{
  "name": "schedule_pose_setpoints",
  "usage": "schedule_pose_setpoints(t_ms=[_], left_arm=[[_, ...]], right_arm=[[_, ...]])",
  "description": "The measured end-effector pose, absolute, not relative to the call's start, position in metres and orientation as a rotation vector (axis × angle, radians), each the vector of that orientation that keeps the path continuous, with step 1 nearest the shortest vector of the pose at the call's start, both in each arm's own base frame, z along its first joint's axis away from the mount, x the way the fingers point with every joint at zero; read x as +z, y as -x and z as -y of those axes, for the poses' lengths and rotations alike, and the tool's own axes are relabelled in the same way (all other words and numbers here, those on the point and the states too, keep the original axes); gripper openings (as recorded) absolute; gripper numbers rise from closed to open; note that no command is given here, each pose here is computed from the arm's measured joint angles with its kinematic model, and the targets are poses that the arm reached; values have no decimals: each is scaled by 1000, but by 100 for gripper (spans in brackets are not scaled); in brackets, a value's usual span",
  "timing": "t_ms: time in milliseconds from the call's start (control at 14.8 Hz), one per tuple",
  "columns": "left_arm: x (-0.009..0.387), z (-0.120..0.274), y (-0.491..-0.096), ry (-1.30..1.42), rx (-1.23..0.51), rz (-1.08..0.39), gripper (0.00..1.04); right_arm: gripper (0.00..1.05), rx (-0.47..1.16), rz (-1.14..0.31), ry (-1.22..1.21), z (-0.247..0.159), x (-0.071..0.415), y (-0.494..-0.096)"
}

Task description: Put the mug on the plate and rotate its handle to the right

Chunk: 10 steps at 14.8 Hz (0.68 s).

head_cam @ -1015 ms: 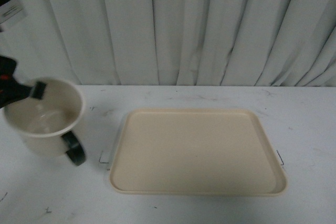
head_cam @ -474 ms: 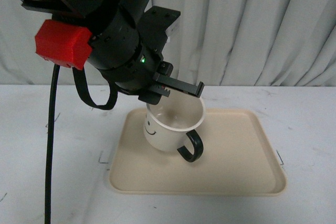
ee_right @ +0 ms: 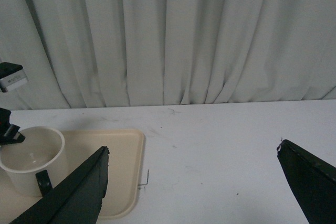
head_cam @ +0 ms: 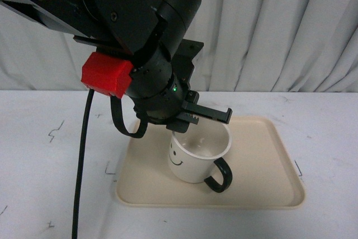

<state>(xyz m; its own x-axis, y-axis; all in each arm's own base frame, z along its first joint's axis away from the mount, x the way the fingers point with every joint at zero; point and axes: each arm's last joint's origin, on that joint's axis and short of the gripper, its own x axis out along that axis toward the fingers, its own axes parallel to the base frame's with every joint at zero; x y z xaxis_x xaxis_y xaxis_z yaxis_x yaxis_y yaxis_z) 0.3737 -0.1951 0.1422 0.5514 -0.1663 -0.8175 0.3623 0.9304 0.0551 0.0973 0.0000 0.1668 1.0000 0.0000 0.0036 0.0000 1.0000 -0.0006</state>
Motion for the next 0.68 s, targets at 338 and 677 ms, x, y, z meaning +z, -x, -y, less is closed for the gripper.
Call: schedule_pose_setpoints(t_ms=[338,677], left_arm=[[142,201,-373,-199,-311,-943,25],[262,152,-260,-231,-489,-201,97]], right_arm=[[98,0,4,1,0,167,-97],[98,0,3,1,0,167,-97]])
